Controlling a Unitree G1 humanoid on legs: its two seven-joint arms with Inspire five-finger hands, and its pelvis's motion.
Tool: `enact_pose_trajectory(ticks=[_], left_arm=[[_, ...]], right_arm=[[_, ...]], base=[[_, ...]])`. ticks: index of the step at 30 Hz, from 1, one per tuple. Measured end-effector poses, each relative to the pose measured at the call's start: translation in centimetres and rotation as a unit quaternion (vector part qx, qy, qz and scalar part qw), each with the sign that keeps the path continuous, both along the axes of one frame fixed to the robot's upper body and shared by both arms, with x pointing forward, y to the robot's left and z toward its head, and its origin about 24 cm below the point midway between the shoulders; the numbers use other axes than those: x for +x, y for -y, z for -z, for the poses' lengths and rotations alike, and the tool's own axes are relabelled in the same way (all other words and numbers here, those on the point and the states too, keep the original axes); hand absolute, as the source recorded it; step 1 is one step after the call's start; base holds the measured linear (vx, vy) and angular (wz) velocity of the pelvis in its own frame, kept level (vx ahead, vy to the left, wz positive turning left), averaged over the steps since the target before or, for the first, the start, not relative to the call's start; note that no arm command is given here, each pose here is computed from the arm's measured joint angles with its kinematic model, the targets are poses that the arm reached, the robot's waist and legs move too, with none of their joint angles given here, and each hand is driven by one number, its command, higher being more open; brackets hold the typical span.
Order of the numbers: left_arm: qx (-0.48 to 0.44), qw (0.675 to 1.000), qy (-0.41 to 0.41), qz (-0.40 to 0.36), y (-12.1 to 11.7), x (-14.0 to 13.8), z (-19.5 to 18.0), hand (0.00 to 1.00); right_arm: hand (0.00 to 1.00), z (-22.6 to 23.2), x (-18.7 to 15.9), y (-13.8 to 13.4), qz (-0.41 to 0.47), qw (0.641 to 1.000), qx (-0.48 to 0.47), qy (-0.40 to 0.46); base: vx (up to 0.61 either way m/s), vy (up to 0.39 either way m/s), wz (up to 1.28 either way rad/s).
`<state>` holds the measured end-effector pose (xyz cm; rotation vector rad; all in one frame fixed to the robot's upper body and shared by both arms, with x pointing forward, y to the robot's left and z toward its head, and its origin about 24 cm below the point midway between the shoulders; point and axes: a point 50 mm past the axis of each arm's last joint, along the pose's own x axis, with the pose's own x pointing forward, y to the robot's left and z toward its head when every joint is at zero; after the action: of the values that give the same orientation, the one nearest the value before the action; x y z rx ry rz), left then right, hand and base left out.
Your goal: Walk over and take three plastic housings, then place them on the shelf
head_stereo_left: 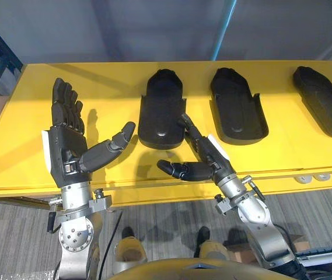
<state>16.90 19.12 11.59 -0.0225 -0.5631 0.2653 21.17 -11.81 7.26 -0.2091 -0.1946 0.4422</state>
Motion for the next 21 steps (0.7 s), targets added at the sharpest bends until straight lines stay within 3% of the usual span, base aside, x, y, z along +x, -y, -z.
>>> enact_pose_trajectory(ticks=[11,21], left_arm=[[0.006,1.0,-0.001,0.01,0.1,0.0,0.0,1.0],[0.016,1.0,0.001,0.026,0.3,0.0,-0.1,1.0]], right_arm=[[1.0,0.0,0.1,0.2,0.049,0.999,-0.005,0.017],[1.0,-3.3,0.1,2.6,0.1,0.987,0.058,0.112]], base=[[0.0,0.001,0.01],[0.0,0.002,-0.08]])
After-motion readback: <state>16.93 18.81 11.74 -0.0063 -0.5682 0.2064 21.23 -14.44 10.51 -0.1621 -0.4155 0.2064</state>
